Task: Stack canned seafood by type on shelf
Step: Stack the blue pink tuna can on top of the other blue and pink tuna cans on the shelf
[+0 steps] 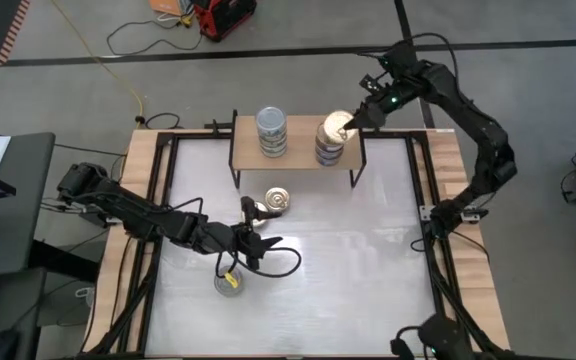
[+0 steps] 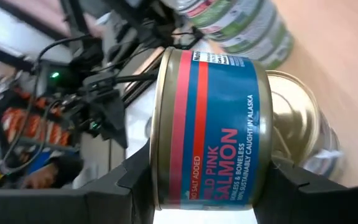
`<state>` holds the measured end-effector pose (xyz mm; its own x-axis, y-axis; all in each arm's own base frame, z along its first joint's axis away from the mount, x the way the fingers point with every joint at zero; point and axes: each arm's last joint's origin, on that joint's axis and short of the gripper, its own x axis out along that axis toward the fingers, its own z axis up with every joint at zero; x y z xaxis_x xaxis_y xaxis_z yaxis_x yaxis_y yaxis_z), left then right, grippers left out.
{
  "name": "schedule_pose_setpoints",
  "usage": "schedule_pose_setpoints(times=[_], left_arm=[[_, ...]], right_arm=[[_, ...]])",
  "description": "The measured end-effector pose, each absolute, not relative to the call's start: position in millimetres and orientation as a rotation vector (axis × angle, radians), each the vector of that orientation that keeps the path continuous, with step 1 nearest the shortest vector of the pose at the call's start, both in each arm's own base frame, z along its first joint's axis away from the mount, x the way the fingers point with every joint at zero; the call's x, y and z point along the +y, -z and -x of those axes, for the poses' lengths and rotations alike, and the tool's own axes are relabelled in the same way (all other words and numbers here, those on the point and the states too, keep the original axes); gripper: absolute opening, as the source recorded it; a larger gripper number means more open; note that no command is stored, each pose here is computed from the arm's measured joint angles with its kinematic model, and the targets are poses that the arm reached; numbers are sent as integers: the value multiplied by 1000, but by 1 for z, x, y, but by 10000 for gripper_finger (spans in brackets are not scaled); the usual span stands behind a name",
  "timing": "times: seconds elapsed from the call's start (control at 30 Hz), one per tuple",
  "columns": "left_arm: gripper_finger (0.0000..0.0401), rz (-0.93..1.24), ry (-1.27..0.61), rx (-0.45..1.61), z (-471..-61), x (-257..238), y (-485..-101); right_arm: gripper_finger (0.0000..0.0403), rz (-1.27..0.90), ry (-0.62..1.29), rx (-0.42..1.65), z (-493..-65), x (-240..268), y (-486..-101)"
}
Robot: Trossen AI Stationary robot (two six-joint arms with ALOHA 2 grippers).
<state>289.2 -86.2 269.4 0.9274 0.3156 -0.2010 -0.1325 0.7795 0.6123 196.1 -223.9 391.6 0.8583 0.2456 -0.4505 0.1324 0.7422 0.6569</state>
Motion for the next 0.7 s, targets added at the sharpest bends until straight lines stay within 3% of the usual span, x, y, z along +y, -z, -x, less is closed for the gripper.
schedule_pose_setpoints(times=[0.7], left_arm=[[293,-655,-266,309,-289,-85,-270]], right_arm=[[222,-880,-166,578,-206,-245,-372]])
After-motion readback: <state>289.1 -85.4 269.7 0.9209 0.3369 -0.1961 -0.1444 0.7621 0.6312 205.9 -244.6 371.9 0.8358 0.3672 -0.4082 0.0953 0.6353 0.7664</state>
